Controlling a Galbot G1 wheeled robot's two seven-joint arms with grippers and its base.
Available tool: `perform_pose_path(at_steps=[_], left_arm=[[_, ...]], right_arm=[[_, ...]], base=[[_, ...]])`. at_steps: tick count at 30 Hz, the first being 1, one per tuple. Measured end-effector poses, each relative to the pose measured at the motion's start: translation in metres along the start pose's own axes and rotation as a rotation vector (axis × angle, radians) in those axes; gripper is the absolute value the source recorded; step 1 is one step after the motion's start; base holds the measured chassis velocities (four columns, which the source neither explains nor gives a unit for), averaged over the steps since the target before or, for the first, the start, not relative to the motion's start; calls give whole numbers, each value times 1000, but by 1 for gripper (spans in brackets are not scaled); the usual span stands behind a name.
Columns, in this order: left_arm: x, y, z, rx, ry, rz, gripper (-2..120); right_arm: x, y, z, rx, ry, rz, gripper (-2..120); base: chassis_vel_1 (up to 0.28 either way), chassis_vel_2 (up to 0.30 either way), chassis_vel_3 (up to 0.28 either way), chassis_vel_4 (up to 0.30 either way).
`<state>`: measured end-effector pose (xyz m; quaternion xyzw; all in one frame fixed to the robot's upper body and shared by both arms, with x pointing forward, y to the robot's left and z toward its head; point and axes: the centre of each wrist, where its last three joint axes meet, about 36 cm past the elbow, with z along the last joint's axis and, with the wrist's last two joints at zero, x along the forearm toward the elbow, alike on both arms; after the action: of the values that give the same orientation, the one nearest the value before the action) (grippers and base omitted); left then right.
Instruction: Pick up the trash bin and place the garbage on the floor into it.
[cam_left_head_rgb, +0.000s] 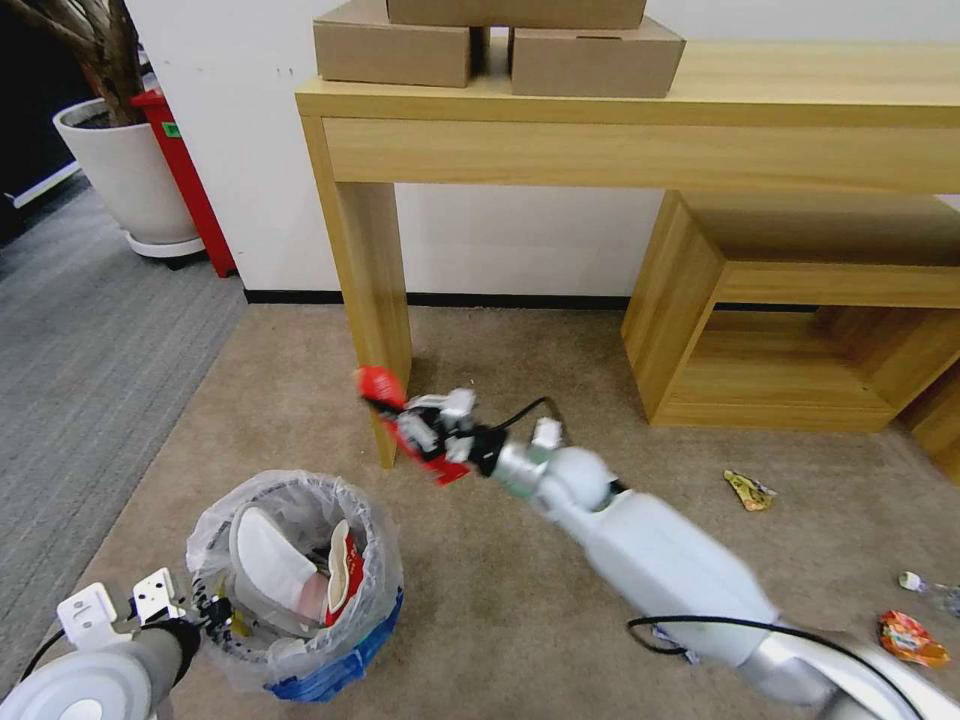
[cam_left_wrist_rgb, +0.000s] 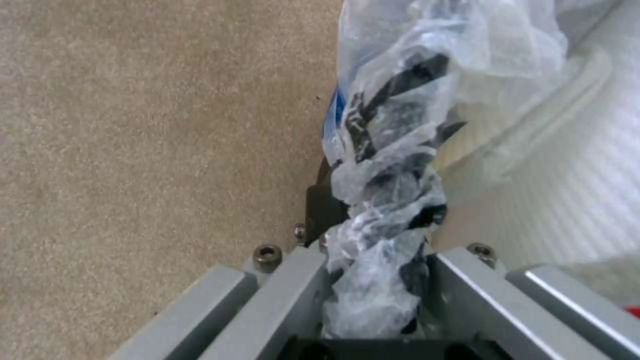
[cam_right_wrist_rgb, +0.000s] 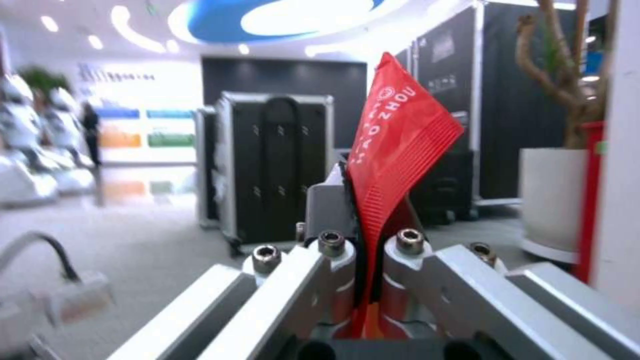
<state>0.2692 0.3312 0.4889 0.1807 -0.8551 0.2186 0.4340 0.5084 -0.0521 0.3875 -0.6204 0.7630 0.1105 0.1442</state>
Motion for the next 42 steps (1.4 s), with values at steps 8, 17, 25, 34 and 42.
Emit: perform_pose_path(at_steps=[8, 17, 25, 34, 42], left_arm=[[-1, -3, -3, 5, 17, 5, 0], [5, 1, -3, -15, 27, -1, 0], [8, 1, -6, -17, 31, 0, 0], [12, 1, -11, -27, 40, 3, 0], [12, 1, -10, -18, 40, 3, 0]], right_arm=[[-39, 30, 18, -140, -54, -41, 0], [-64, 51, 38, -163, -45, -88, 0], [-65, 55, 45, -153, -25, -111, 0], [-63, 57, 55, -141, -16, -117, 0], [-65, 57, 56, -131, -14, -138, 13]], base=[[0, 0, 0, 0], [0, 0, 0, 0], [0, 0, 0, 0], [0, 0, 0, 0], [0, 0, 0, 0]])
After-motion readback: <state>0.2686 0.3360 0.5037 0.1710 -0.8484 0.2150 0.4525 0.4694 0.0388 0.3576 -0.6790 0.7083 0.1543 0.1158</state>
